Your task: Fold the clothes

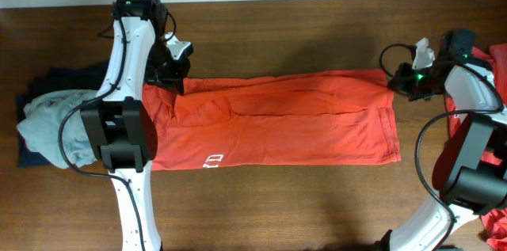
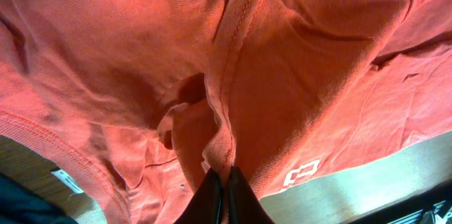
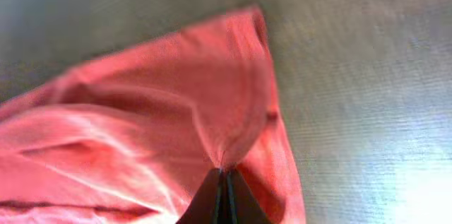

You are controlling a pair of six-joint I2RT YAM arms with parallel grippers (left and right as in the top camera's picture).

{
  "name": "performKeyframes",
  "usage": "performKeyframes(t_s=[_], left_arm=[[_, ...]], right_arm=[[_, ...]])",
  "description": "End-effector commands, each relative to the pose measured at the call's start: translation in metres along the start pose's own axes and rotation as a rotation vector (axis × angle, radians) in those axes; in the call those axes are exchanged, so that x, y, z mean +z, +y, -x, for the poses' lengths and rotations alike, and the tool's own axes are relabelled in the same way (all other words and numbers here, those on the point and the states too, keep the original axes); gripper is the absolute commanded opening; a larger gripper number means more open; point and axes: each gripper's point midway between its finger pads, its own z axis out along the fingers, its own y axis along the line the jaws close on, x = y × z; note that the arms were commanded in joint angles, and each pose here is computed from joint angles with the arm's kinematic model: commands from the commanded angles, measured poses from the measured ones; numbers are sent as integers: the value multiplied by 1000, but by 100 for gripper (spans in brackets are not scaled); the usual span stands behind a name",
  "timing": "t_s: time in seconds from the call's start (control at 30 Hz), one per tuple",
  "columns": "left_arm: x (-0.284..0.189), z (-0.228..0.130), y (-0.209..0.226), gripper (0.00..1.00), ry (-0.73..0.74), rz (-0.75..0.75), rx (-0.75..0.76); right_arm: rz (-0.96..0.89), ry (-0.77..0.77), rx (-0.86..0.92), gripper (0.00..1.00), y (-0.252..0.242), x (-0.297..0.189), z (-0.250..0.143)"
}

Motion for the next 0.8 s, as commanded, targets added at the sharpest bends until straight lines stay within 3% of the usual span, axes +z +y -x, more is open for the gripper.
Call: performKeyframes(t_s=[0.0,0.17,0.47,0.7,0.77], left_arm=[[-1,1,0,6,-4,-1,18],[-2,-10,8,6,45,51,10],[-8,-16,47,6,84,253,15],[-13,-24,71,6,88,250,-12],[-14,-26,73,10,86,241,-17]], right_arm=[[-70,10,6,4,-9,-9,-4],[-91,76,29,5,-12,-10,-20],[-93,64,25,6,-12,-10,-17],[-93,69,27,9,-12,-10,-18],[-93,72,28,9,-12,-10,-19]])
